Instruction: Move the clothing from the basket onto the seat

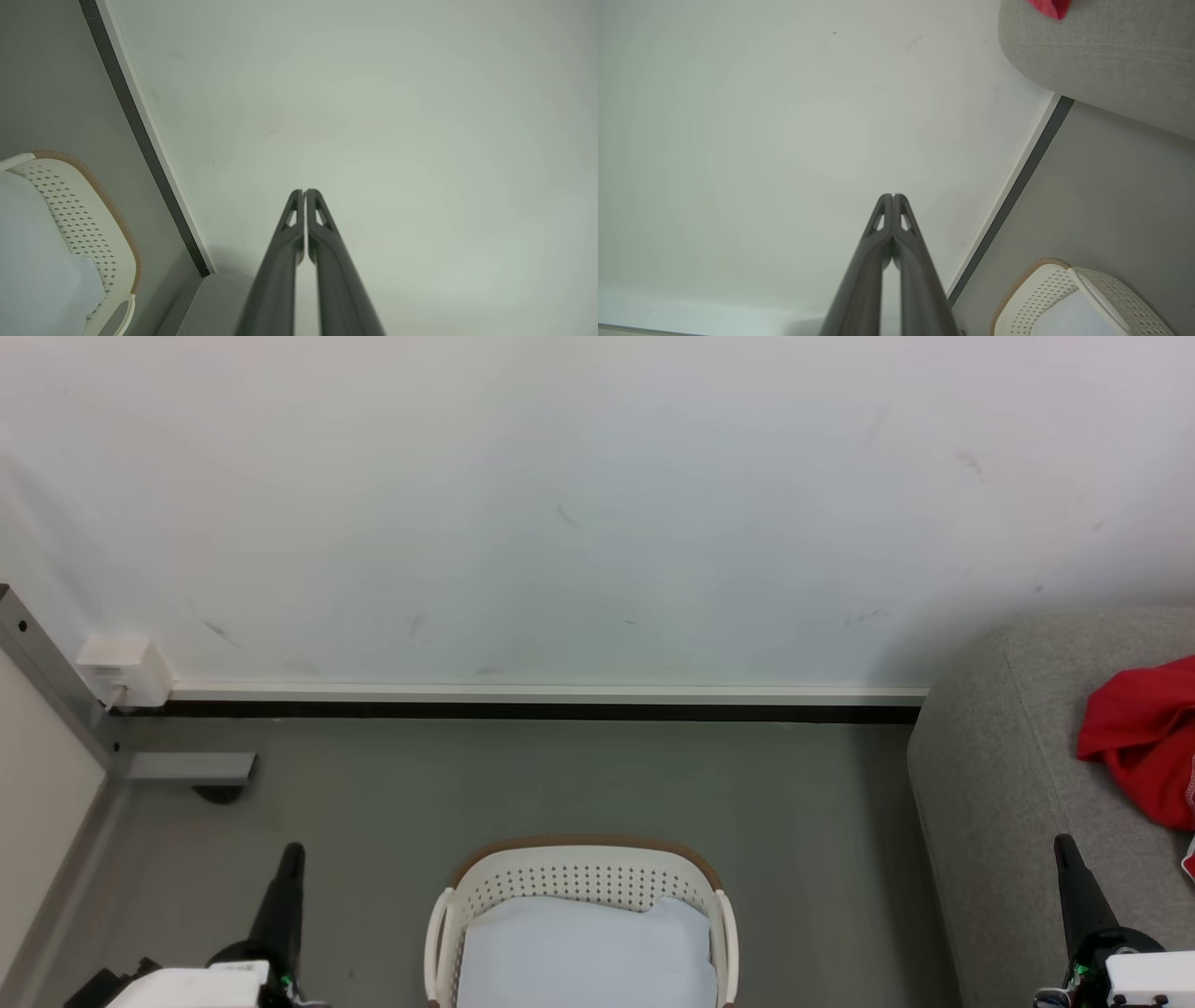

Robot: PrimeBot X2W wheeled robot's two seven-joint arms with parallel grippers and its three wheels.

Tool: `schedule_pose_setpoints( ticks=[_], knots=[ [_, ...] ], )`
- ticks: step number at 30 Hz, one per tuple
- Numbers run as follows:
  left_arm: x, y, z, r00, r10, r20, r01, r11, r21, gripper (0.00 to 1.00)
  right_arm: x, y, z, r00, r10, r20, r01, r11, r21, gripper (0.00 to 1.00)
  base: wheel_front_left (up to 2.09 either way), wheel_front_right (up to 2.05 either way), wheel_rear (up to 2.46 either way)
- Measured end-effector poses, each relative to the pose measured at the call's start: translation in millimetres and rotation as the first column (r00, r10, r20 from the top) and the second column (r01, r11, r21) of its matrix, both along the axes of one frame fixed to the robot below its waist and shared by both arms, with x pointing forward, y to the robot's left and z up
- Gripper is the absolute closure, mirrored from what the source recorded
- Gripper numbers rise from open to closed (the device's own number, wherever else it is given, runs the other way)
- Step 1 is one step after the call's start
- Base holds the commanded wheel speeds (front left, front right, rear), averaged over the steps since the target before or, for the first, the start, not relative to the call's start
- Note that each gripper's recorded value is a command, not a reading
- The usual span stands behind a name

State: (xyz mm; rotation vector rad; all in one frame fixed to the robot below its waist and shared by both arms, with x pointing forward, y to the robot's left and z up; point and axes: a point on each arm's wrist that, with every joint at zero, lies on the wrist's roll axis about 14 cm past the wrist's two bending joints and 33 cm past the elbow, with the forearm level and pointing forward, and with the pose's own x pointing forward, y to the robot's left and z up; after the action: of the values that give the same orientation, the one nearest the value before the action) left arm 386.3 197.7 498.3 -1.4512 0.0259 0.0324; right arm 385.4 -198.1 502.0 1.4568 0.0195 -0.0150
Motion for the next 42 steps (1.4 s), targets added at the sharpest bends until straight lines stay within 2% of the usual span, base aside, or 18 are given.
schedule_pose_setpoints(
  ticks=[18,42],
  knots=[
    [1.4,1.3,5.0,1.0,-0.003,0.023,0.006,0.993,-0.118,1.0,1.8,-1.8,1.4,1.0,-0.002,0.01,0.001,0.994,0.111,1.0,0.0,0.0,0.0],
    [1.6,1.4,5.3,1.0,-0.003,0.025,0.006,0.993,-0.12,1.0,1.9,-2.1,1.7,1.0,-0.004,0.012,0.003,0.993,0.116,1.0,0.0,0.0,0.0]
  ],
)
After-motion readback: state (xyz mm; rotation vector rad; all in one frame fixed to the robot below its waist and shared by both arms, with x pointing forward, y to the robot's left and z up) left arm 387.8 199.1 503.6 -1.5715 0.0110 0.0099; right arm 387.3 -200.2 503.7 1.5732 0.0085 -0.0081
